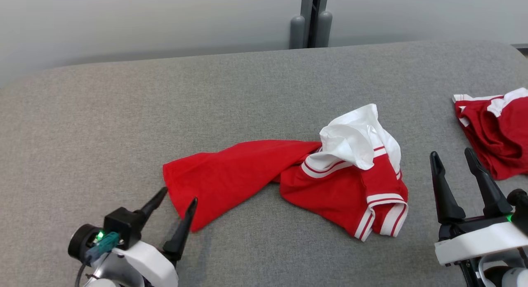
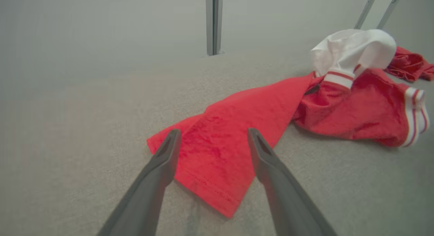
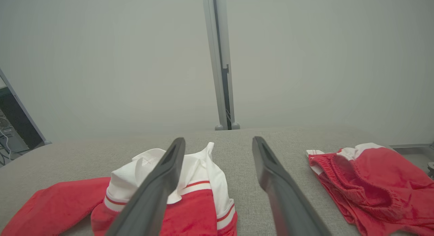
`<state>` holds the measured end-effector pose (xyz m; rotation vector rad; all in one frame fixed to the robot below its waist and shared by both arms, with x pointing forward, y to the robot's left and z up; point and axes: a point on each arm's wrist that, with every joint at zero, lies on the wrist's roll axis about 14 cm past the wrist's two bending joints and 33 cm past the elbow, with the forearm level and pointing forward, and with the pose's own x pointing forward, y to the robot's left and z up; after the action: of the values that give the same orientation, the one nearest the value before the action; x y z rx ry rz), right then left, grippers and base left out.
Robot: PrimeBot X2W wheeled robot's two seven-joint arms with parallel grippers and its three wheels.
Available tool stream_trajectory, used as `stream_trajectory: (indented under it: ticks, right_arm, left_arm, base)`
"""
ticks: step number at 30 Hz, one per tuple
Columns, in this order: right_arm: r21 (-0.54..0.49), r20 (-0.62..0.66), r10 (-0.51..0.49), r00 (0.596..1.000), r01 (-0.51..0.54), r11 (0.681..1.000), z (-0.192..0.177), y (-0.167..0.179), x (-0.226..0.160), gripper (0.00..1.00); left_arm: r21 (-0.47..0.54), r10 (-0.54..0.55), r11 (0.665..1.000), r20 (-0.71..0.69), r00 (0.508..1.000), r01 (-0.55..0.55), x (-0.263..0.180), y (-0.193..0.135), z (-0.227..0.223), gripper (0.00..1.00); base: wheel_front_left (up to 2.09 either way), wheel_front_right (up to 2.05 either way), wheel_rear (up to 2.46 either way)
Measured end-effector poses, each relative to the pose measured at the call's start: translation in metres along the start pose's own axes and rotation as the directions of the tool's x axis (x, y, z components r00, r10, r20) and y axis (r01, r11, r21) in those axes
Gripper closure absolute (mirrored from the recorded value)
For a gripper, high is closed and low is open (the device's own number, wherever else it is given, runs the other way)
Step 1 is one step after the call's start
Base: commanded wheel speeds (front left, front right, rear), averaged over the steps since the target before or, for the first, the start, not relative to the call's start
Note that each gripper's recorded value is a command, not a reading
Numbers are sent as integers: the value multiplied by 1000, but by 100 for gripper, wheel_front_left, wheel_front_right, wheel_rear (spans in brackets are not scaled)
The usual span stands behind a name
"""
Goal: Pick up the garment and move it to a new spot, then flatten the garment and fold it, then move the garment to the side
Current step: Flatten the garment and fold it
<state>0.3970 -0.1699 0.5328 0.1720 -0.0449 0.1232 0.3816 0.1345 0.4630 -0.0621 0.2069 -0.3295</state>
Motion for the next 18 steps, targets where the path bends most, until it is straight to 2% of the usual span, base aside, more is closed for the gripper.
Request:
stream_trajectory:
  ticks: [4, 9, 13, 16, 17, 18]
  right_arm:
    - [-1, -21, -20, 1000, 20, 1000, -8, -6, 1, 0]
    - [2, -48, -54, 997, 54, 999, -21, -16, 0, 0]
    - [3, -56, -70, 996, 70, 998, -26, -21, 1, 0]
    - [0, -57, -77, 995, 77, 997, -28, -23, 3, 0]
    - [0, -58, -77, 995, 77, 997, -29, -23, 3, 0]
    - [-1, -59, -78, 995, 78, 997, -29, -23, 4, 0]
  left_arm:
    - [9, -98, 995, -181, 979, 102, 7, -19, -42, 0]
    - [42, -214, 969, -353, 911, 244, 7, -39, -81, 0]
    - [109, -238, 943, -434, 869, 313, 9, -35, -100, 0]
    - [195, -212, 927, -433, 876, 320, 21, -21, -98, 0]
    - [217, -204, 922, -431, 879, 321, 24, -17, -97, 26]
    - [228, -204, 919, -424, 882, 322, 26, -16, -95, 68]
  base:
    - [0, 0, 0]
    - [0, 0, 0]
    - [0, 0, 0]
    - [0, 0, 0]
    - [0, 0, 0]
    - [0, 0, 0]
